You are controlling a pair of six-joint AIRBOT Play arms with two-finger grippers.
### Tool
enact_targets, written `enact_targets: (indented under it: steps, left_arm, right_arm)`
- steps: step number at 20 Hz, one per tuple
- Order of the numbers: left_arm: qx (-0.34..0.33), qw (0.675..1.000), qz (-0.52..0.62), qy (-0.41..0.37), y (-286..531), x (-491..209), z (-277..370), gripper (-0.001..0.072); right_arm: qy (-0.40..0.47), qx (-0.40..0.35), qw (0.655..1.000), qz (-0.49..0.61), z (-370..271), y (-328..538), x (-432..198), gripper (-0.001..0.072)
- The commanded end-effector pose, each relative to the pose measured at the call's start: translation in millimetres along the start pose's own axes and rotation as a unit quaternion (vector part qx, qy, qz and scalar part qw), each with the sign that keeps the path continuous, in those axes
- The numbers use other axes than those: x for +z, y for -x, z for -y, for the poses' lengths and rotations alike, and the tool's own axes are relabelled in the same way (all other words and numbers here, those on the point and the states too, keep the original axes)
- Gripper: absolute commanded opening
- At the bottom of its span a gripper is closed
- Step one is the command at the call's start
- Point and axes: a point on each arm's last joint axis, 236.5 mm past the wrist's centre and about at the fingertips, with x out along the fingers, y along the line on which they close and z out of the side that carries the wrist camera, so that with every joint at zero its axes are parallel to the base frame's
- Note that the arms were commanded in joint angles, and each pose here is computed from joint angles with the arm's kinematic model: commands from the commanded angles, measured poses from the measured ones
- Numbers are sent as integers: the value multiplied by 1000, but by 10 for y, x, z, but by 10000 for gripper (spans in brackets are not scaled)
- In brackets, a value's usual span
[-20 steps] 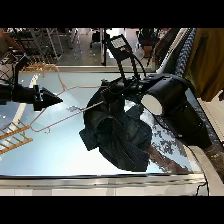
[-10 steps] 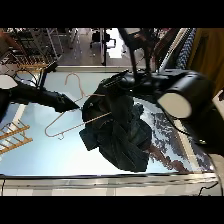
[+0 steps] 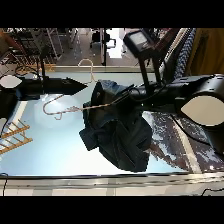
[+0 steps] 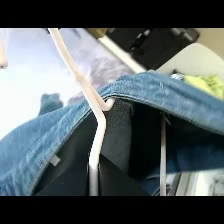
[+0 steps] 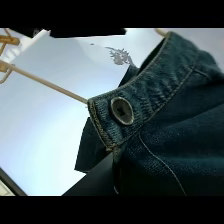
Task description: Fold the clothes and pants, and hang the long-sleeved shirts on hangers.
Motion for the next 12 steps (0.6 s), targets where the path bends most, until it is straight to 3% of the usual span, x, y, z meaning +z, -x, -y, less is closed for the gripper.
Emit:
enact_targets:
  steps: [1, 6, 12]
  left_arm:
    - [-2, 999, 38, 5, -118, 114, -3, 23]
    - [-20, 993, 115, 7, 14, 379, -39, 23]
    - [17, 989, 140, -49, 279, 565, -102, 22]
  right_arm:
    - [6, 67, 998, -22, -323, -35, -133, 28]
    - [21, 24, 999, -39, -126, -49, -212, 28]
    - [24, -14, 999, -26, 59, -54, -148, 28]
